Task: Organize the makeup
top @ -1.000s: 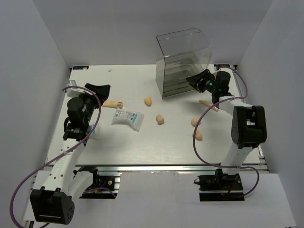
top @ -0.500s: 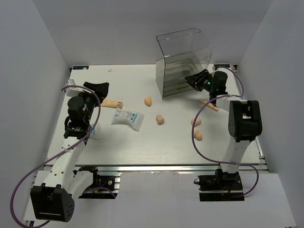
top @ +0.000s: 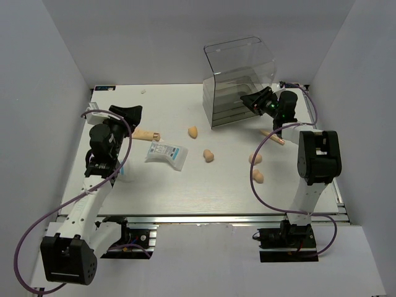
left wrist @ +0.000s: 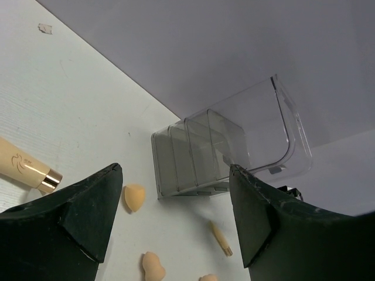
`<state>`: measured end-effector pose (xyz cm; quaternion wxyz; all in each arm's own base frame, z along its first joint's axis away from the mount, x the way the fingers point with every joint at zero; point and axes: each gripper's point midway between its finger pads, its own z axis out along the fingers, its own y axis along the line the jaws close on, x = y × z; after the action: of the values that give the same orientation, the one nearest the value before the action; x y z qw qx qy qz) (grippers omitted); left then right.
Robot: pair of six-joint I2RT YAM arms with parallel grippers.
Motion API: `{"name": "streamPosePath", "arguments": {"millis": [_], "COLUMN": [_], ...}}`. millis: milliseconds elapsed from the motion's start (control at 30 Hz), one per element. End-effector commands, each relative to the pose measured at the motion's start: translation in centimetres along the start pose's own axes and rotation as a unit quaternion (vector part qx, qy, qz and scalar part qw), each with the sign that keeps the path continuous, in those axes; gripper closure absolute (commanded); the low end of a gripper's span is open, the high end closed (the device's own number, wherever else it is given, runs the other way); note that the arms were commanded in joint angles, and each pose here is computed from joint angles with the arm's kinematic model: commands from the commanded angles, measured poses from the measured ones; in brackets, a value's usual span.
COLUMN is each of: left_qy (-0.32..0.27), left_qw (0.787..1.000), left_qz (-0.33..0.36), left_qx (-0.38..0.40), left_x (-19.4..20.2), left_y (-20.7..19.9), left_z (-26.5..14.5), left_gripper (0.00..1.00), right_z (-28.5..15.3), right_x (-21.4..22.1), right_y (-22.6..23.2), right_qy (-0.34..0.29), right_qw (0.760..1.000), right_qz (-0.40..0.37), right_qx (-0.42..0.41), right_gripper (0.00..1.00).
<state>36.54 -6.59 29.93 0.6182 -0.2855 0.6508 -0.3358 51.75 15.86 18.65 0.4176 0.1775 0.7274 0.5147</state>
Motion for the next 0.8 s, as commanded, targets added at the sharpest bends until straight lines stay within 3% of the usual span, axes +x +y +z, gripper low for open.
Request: {"name": "streamPosePath", "arguments": {"millis": [0,167,267,300,633,767], "left_qy": [-0.003,-0.004,-0.004,-0.002,0.033,0.065], "left_qw": [1.0,1.0,1.0,0.999,0.998,0.995], "left_qz": [0.001,-0.001,-0.002,-0.002,0.013,0.031], "left_qx": [0.013,0.018,0.025,0.032,0.061,0.072], "left_x": [-0.4,-0.5,-0.2,0.0,2.9,5.8], "left_y": [-1.0,-1.4,-1.9,-2.3,-5.1,-6.2], "left_z": [0.4,0.5,0.6,0.6,2.0,3.4], "left_gripper": [0.18,0.18,0.19,0.19,0.2,0.2], "right_z": [0.6,1.3,1.5,1.5,0.7,-1.2], "right_x": [-1.7,-2.1,-2.0,-2.1,-2.1,-1.8], "right_y": [1.3,1.2,1.0,0.9,1.9,3.4], "right_qy": [-0.02,-0.023,-0.02,-0.023,-0.03,-0.034], "right_qw": [1.0,0.999,0.999,0.999,0.998,0.997], "right_qz": [-0.01,-0.013,-0.013,-0.012,-0.025,-0.022], "right_qx": [-0.019,-0.023,-0.025,-0.026,-0.052,-0.06], "right_gripper": [0.55,0.57,0.66,0.73,1.0,1.0]}}
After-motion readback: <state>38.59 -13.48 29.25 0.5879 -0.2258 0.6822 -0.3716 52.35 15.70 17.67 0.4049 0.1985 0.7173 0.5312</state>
